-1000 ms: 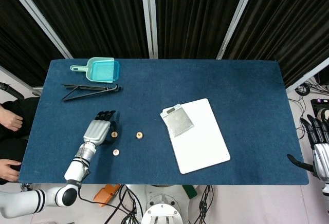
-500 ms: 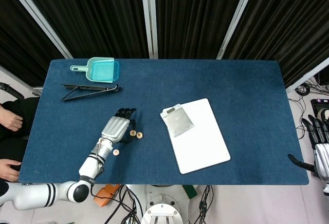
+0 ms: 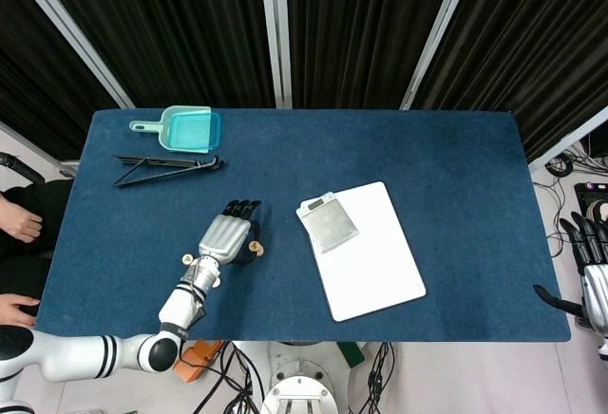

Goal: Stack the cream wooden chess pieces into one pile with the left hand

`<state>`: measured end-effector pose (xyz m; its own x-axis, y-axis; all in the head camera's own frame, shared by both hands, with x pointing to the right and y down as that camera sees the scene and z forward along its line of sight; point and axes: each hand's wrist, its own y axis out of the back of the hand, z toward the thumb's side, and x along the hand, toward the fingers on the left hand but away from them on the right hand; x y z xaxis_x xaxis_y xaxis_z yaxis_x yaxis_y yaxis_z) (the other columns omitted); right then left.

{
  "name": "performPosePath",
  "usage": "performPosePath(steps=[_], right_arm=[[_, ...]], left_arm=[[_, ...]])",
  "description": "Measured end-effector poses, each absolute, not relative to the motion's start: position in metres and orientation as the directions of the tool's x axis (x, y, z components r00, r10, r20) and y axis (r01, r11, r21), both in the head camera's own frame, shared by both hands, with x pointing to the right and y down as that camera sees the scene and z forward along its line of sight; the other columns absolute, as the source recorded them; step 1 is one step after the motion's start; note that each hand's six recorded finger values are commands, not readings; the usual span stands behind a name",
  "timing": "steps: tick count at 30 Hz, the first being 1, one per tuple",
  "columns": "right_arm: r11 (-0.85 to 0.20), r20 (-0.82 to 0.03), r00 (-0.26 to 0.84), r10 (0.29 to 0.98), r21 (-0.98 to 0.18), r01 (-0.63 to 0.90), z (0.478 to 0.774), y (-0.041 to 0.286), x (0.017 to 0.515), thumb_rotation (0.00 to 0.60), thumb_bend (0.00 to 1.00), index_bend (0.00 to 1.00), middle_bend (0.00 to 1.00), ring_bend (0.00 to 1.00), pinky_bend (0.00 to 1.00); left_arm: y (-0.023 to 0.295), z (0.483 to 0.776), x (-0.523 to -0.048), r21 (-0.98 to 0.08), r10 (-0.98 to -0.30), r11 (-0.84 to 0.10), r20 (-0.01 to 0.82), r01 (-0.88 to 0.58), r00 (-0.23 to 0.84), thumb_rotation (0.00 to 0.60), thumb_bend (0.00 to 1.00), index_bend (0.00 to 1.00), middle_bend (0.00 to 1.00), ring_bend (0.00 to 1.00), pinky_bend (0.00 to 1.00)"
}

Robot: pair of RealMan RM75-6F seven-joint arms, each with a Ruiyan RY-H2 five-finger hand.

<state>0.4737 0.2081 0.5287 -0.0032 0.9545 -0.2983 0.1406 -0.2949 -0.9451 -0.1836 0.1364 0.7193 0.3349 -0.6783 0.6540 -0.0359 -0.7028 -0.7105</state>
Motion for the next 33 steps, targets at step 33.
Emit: performPosePath(steps=[33], right_arm=[[-0.300, -0.304, -0.008, 0.953, -0.944, 0.139, 0.5297, 0.2085, 0.4751, 0.600, 0.19, 0.00, 0.04, 0.00, 0.05]], left_arm=[[0.1402, 0.7231, -0.1786, -0.706, -0.670, -0.708, 0.661, -0.023, 0.338, 0.600, 0.29, 0.47, 0.03, 0.00, 0.00]])
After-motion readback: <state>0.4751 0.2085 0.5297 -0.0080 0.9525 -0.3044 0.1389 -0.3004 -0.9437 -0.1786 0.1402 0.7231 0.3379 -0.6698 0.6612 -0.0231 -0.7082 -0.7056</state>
